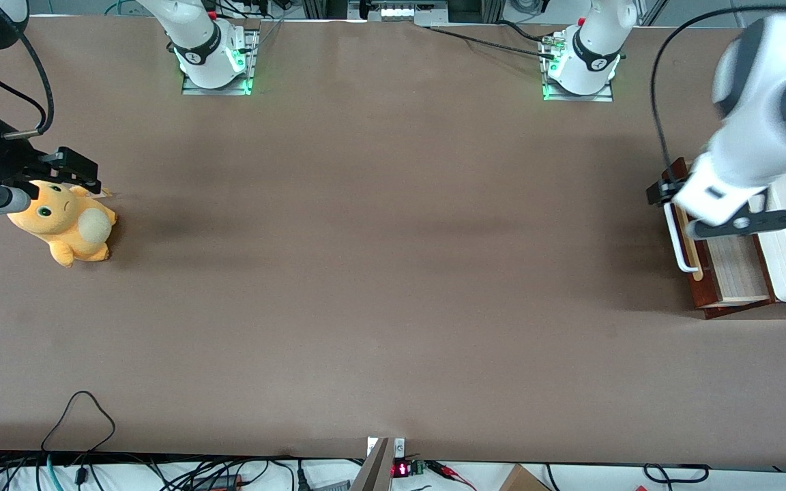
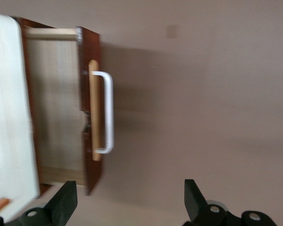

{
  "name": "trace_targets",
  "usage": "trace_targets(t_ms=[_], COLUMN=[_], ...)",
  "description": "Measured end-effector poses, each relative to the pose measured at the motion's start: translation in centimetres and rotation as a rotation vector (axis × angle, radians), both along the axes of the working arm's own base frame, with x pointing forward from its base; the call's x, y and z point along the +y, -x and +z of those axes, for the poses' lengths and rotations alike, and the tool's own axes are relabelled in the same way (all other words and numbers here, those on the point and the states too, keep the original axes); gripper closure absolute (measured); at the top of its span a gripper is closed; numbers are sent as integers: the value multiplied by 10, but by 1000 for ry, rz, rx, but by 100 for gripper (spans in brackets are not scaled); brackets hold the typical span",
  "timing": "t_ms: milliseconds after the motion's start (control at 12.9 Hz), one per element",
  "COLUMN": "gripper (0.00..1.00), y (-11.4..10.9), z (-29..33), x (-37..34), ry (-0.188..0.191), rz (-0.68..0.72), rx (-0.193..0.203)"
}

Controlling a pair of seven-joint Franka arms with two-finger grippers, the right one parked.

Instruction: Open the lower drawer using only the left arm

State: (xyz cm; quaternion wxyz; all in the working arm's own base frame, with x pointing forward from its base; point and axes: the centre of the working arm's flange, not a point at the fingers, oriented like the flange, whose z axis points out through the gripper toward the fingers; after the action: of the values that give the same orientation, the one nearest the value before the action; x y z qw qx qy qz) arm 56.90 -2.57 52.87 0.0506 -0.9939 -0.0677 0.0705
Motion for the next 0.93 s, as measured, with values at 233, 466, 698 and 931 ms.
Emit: trace_targets(t_ms=[233,466,698,931], gripper=[0,0,0,0], y=[12,17,15,15], z=[34,46,46,46], x=[18,9,8,9], ry=[94,113,114,114], rz=[-31,-58,-66,-72], rx=[-61,-92,-109,-109])
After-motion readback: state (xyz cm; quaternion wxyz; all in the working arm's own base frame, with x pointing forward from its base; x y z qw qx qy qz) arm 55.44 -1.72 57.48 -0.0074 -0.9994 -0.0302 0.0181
